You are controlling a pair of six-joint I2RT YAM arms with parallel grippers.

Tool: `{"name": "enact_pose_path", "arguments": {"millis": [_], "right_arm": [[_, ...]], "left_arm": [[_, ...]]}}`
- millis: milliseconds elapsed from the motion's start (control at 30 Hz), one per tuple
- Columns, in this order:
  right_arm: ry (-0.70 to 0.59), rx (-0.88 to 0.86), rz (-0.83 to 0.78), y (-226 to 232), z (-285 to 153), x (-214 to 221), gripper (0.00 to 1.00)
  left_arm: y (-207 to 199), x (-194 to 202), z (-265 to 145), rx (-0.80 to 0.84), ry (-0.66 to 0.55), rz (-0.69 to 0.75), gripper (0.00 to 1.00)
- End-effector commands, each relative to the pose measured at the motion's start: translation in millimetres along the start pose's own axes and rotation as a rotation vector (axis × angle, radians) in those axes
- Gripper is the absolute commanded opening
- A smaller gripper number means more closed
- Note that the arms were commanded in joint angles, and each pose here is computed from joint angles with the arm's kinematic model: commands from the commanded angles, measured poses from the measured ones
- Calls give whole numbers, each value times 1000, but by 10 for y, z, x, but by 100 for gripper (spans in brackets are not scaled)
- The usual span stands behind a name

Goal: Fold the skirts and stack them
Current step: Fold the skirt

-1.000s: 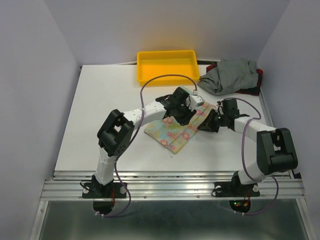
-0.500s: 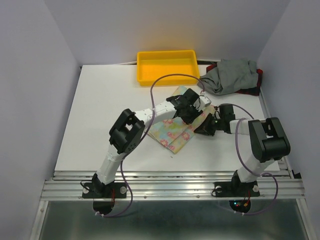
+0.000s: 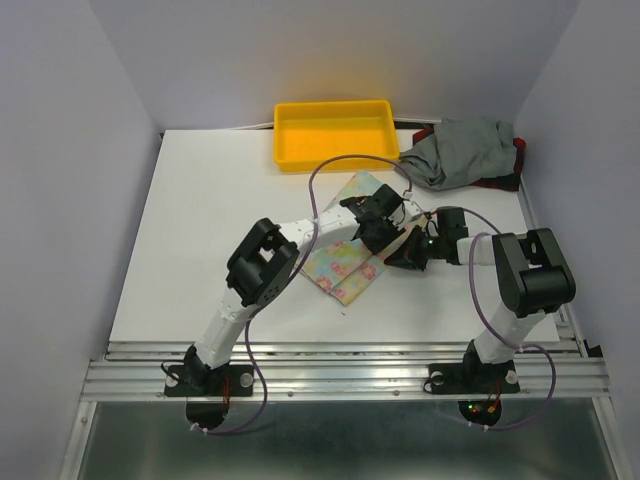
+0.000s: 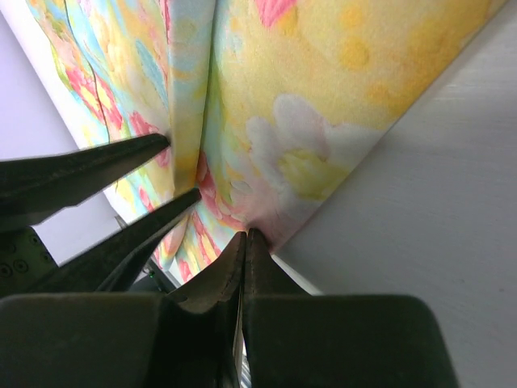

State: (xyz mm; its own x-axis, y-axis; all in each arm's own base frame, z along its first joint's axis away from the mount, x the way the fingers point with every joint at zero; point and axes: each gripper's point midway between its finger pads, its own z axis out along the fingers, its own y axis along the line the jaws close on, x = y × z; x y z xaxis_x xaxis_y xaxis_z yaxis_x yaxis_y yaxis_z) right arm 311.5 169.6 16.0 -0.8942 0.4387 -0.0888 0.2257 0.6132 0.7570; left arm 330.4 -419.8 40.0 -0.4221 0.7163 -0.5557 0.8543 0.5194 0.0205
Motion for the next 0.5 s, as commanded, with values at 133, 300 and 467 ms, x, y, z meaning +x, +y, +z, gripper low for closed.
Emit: {"name": "enact_pose_path", "arguments": {"millis": [133, 300, 467], "right_arm": [[-28, 74, -24, -183, 30, -26, 1], [-28, 80, -23, -195, 17, -10, 1], [-31, 81, -23, -195, 13, -12, 1]], "left_arm": [[44, -206, -126, -33, -48, 10, 9], [-62, -370, -279, 27, -87, 7, 0], [-248, -459, -449, 97, -116, 5, 0]]}}
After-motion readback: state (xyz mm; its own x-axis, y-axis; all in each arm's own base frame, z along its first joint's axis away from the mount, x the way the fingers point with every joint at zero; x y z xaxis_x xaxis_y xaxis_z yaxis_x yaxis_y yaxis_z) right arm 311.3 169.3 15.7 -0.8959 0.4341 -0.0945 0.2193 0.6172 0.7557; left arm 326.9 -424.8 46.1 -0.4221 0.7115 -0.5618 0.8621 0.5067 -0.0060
